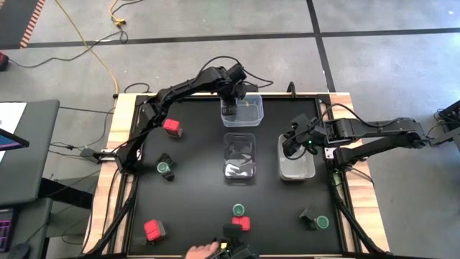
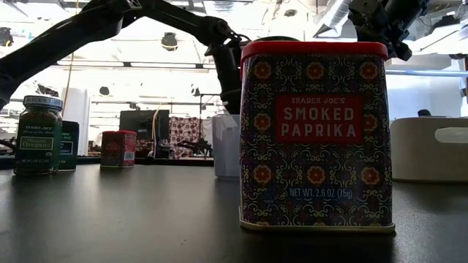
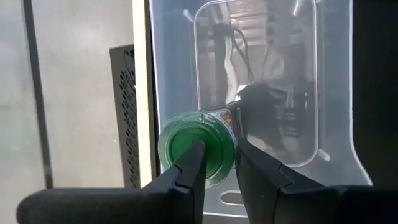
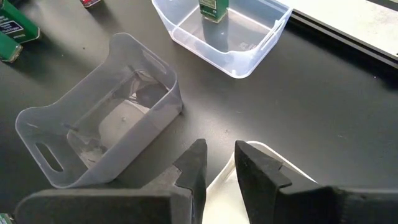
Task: Sort spices by type
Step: Put the green seasoning bottle into the transparent bin
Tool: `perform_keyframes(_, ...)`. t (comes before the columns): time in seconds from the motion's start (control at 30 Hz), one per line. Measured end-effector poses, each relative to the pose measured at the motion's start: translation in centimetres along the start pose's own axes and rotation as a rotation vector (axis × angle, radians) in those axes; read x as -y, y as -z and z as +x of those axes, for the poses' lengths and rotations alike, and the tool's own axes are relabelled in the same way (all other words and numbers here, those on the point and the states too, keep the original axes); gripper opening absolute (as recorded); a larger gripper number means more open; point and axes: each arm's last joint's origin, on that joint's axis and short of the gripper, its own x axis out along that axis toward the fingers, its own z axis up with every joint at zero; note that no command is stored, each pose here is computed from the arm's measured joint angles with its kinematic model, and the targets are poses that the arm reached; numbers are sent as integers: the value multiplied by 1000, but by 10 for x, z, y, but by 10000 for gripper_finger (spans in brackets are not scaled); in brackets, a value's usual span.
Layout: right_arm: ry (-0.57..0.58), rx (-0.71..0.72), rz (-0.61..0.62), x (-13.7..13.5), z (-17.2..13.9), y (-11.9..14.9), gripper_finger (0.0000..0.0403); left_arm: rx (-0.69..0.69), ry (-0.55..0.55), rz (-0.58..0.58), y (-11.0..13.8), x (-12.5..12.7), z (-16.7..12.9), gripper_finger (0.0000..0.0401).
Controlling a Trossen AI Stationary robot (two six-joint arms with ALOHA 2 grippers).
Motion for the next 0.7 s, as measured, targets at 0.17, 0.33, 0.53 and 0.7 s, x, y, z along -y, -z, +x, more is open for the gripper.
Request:
perform_keyframes(0.17,0,0,0,0,0,0,111,27,-20,59,-3,-2,0,75)
perform_keyframes(0.33,0,0,0,0,0,0,111,37,-28,62,-4,-2,0,75)
perform_keyframes(0.53,1,-1,0,0,0,0,111,18,-20,64,-2,-2,0,75)
perform_keyframes(0.7,1,0,0,0,0,0,111,-29,-27,105,2,-1,0,75)
